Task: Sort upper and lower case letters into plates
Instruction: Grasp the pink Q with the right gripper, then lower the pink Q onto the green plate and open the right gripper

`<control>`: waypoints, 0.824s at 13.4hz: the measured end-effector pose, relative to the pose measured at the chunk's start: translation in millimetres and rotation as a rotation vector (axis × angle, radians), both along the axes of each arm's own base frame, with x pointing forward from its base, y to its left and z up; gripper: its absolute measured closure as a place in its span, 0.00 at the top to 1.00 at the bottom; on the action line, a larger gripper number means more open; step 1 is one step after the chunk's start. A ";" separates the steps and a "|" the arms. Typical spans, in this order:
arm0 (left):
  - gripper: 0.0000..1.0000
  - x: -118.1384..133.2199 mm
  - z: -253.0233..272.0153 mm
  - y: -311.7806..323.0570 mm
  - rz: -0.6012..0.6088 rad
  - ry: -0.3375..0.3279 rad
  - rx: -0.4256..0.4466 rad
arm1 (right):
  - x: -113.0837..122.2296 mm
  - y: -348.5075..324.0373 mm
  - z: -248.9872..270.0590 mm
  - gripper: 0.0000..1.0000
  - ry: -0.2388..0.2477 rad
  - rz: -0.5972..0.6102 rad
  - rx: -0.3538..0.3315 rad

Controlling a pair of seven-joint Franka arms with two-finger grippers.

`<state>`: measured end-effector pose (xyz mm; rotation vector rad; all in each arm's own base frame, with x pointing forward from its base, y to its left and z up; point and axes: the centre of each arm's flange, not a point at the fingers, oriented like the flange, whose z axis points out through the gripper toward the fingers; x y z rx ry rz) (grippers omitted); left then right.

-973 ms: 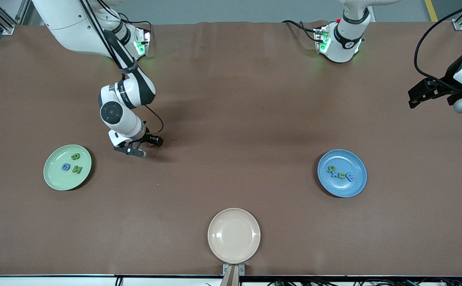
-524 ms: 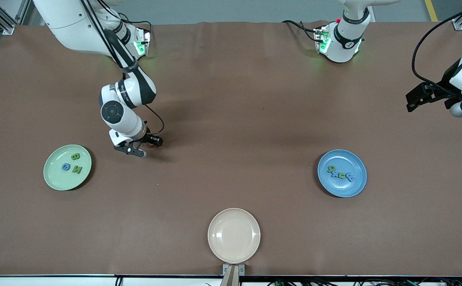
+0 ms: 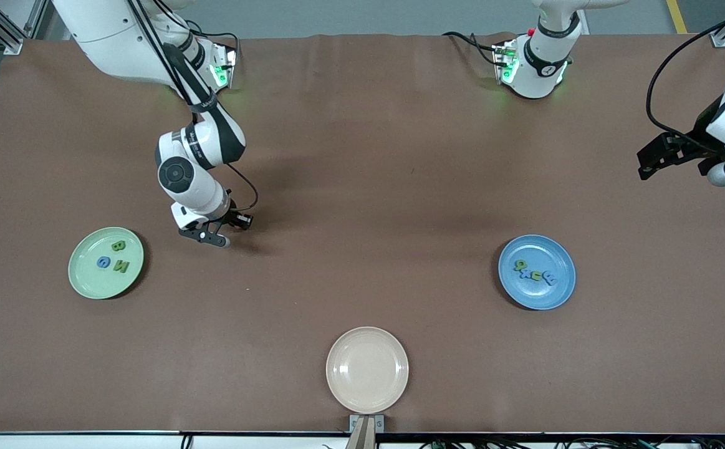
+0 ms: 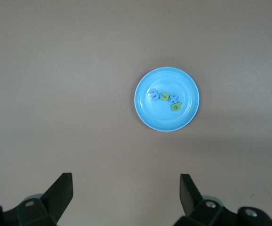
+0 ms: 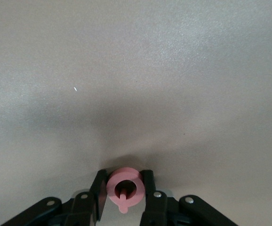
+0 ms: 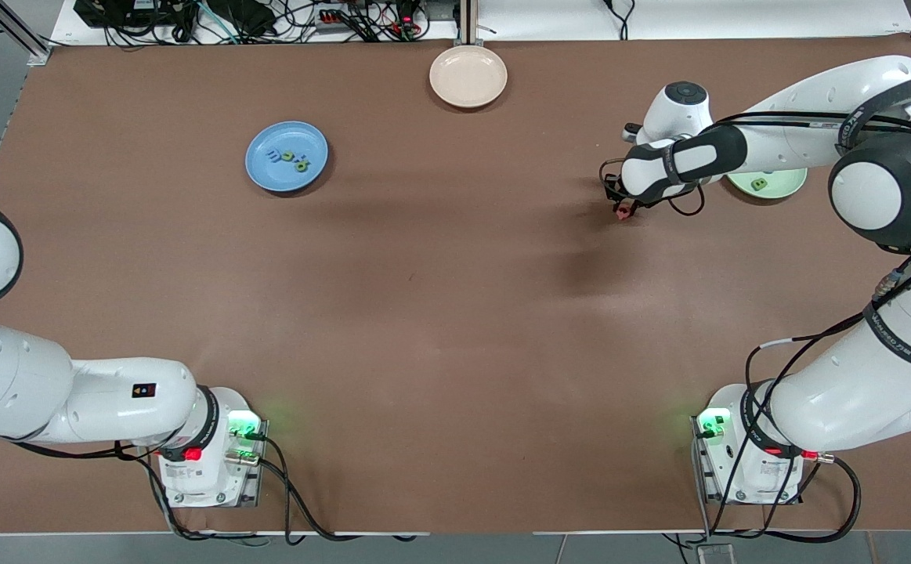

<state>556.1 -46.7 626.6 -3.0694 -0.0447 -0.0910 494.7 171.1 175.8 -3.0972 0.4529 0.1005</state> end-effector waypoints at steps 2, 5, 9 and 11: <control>1.00 2.6 -1.7 -0.1 -0.001 -0.012 -0.002 | 0.0 0.0 0.0 0.36 0.000 0.000 0.000; 1.00 4.3 -3.5 0.8 0.000 -0.013 -0.002 | 1.2 0.5 4.2 0.36 0.028 0.002 -0.009; 1.00 4.0 -3.9 1.9 0.002 -0.009 -0.002 | 39.0 -20.3 105.5 0.36 0.145 0.042 -0.042; 1.00 3.9 -4.1 4.7 0.007 -0.006 -0.002 | 62.0 -69.5 155.9 0.36 0.117 0.117 -0.013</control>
